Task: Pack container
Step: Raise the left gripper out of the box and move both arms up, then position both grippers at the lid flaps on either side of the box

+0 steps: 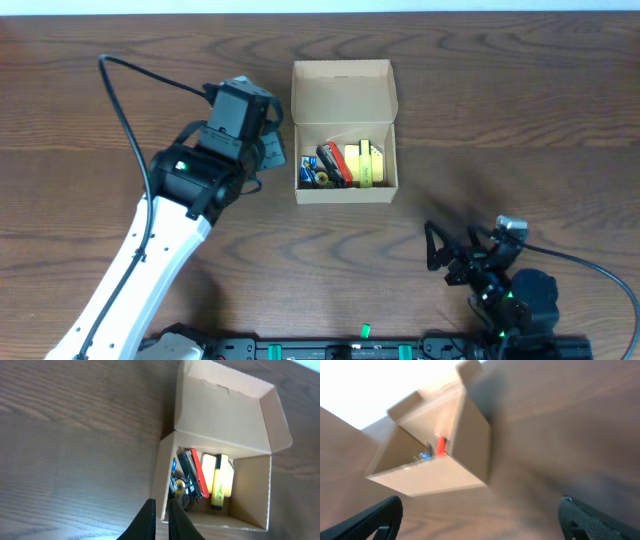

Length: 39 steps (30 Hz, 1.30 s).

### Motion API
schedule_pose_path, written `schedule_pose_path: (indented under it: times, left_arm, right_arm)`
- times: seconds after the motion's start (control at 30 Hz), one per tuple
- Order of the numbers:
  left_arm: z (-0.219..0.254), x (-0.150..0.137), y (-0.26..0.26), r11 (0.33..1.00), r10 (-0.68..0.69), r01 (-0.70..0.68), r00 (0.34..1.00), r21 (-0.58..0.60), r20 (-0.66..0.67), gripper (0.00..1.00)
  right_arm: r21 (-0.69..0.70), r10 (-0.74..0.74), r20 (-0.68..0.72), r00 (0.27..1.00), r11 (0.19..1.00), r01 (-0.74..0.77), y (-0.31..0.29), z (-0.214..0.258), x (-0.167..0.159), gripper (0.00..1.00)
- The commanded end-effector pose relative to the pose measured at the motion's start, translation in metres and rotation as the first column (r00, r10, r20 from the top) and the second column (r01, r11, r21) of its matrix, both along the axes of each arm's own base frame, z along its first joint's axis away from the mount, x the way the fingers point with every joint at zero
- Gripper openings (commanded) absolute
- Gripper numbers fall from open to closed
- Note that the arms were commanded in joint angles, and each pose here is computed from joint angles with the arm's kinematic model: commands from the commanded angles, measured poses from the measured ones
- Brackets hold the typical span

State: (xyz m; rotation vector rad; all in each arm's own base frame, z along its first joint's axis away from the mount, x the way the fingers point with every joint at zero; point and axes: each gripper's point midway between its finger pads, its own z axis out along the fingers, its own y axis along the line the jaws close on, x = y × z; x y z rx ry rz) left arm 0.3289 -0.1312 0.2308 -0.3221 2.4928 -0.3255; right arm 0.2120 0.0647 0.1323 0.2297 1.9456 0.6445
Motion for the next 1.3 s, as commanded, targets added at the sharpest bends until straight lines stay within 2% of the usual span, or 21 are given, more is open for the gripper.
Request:
schedule_pose_path:
  times: [0.0,0.13,0.27,0.47,0.63,0.67,0.7,0.77,0.93,0.97,1.1,1.27]
  left_arm:
    - [0.012,0.004,0.004,0.998,0.021,-0.02,1.0,-0.061,0.013,0.1]
    - [0.012,0.01,0.01,0.994,0.044,-0.043,0.999,-0.103,0.004,0.06]
    - [0.01,0.021,0.008,0.984,0.057,-0.057,0.998,-0.171,-0.009,0.06]
    - [-0.002,0.04,0.001,0.972,0.056,-0.061,0.998,-0.229,-0.029,0.06]
    - [-0.023,0.057,0.005,0.967,0.085,-0.099,0.994,-0.234,-0.07,0.06]
    - [-0.026,0.06,0.007,0.967,0.09,-0.105,0.993,-0.233,-0.073,0.06]
    - [-0.031,0.065,0.009,0.966,0.099,-0.114,0.992,-0.231,-0.077,0.06]
    - [-0.037,0.075,0.015,0.964,0.118,-0.132,0.99,-0.231,-0.074,0.06]
    - [-0.049,0.095,0.028,0.959,0.162,-0.171,0.985,-0.227,-0.059,0.06]
    - [-0.049,0.1,0.032,0.96,0.178,-0.184,0.983,-0.212,-0.043,0.06]
    - [-0.045,0.116,0.049,0.958,0.255,-0.247,0.966,-0.149,0.04,0.06]
    - [-0.041,0.132,0.052,0.953,0.276,-0.259,0.956,-0.156,0.098,0.06]
  right_arm:
    - [0.018,0.029,0.014,0.999,0.999,-0.03,0.006,0.007,0.006,0.99]
    - [0.011,0.036,0.008,0.999,0.999,-0.036,0.008,0.02,0.019,0.99]
    - [-0.079,0.069,-0.03,0.997,0.994,-0.071,0.011,0.047,0.046,0.99]
    - [-0.119,0.084,-0.126,0.988,0.988,-0.099,0.017,0.079,0.105,0.99]
    - [-0.111,0.094,-0.2,0.975,0.987,-0.118,0.025,0.082,0.154,0.99]
    - [-0.11,0.096,-0.211,0.973,0.987,-0.121,0.026,0.08,0.161,0.96]
    - [-0.11,0.095,-0.227,0.969,0.986,-0.122,0.026,0.076,0.169,0.89]
    - [-0.112,0.09,-0.252,0.963,0.986,-0.121,0.027,0.066,0.182,0.64]
    - [-0.112,0.089,-0.271,0.959,0.986,-0.123,0.028,0.047,0.196,0.15]
    - [-0.112,0.083,-0.27,0.959,0.987,-0.117,0.028,0.046,0.198,0.02]
    - [-0.104,0.016,-0.28,0.96,0.993,-0.047,0.02,0.04,0.206,0.01]
    - [-0.116,-0.014,-0.272,0.962,0.993,-0.019,0.015,0.035,0.215,0.01]
